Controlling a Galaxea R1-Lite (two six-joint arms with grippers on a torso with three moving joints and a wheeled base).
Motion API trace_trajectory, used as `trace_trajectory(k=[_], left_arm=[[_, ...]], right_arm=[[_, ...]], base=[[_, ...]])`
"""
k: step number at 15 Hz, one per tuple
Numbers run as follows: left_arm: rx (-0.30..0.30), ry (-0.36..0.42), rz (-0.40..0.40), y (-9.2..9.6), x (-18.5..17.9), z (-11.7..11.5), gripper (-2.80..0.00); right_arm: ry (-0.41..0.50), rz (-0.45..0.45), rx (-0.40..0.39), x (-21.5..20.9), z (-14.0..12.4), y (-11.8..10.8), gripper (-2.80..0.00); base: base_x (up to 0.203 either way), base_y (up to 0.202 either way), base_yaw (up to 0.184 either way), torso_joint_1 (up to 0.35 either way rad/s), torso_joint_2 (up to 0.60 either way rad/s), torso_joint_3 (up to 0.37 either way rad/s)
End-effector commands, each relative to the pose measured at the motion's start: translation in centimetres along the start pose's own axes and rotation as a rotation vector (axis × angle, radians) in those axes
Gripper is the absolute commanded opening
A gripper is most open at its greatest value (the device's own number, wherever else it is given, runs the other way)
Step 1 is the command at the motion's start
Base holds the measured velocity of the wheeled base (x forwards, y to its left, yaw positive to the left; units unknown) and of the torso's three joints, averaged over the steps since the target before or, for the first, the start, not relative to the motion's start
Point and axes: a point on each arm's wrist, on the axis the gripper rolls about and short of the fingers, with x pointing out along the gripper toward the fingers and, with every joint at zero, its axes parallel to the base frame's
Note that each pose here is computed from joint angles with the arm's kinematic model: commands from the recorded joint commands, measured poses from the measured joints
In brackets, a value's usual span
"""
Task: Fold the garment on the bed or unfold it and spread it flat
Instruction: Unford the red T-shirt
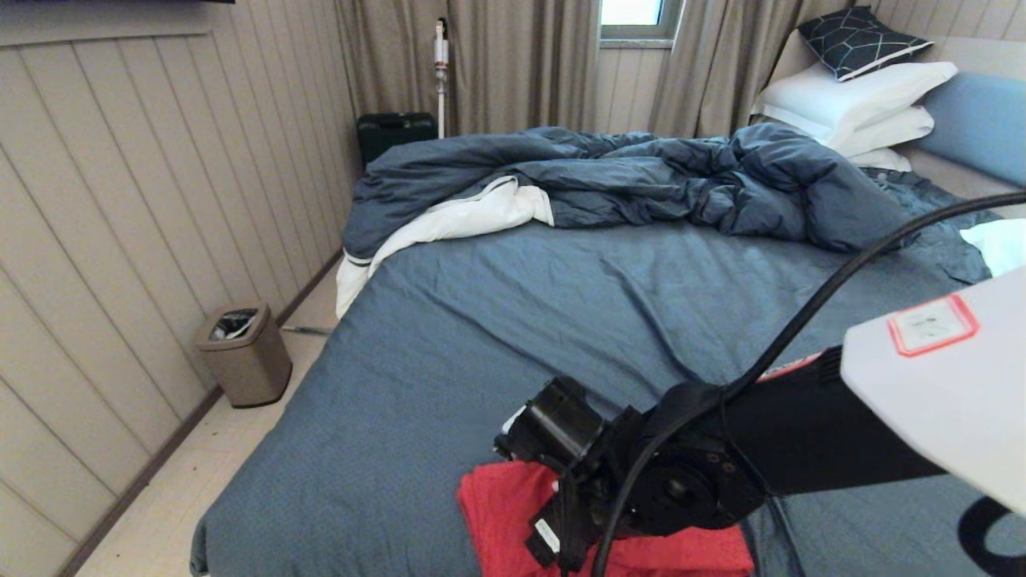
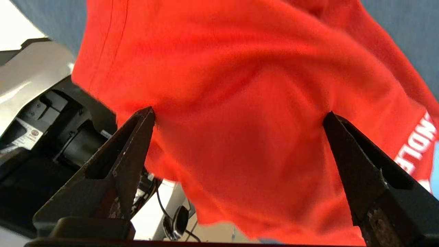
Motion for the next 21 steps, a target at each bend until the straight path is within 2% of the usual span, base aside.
trace_trajectory(k=[1, 2, 3, 9, 12, 15, 21], left_arm=[[0.000, 0.001, 0.001, 0.0, 0.0, 0.0, -2.80], [0.000, 0.001, 0.001, 0.0, 0.0, 0.0, -2.80], [0.000, 0.001, 0.001, 0.0, 0.0, 0.0, -2.80], [0.000, 0.001, 0.000, 0.0, 0.0, 0.0, -2.80], [0.000, 0.001, 0.001, 0.0, 0.0, 0.0, -2.80], [0.000, 0.001, 0.001, 0.0, 0.0, 0.0, -2.80], [0.000, 0.001, 0.001, 0.0, 0.0, 0.0, -2.80]], right_arm=[[0.024, -0.004, -0.006, 1.1, 0.1, 0.3, 0.00], [0.029, -0.005, -0.008, 1.3, 0.1, 0.3, 0.00], [0.037, -0.007, -0.017, 1.6, 0.0, 0.3, -2.80], [0.043, -0.010, -0.016, 1.7, -0.2, -0.1, -2.80], [-0.027, -0.013, 0.006, -0.6, 0.6, -0.6, -2.80], [-0.109, -0.029, 0.049, -3.3, 1.5, -2.5, -2.80], [-0.151, -0.101, 0.183, -3.7, 2.6, -7.4, -2.80]], base=[[0.000, 0.000, 0.000, 0.000, 0.00, 0.000], [0.000, 0.000, 0.000, 0.000, 0.00, 0.000], [0.000, 0.000, 0.000, 0.000, 0.00, 0.000], [0.000, 0.000, 0.000, 0.000, 0.00, 0.000], [0.000, 0.000, 0.000, 0.000, 0.00, 0.000], [0.000, 0.000, 0.000, 0.000, 0.00, 0.000], [0.000, 0.000, 0.000, 0.000, 0.00, 0.000]])
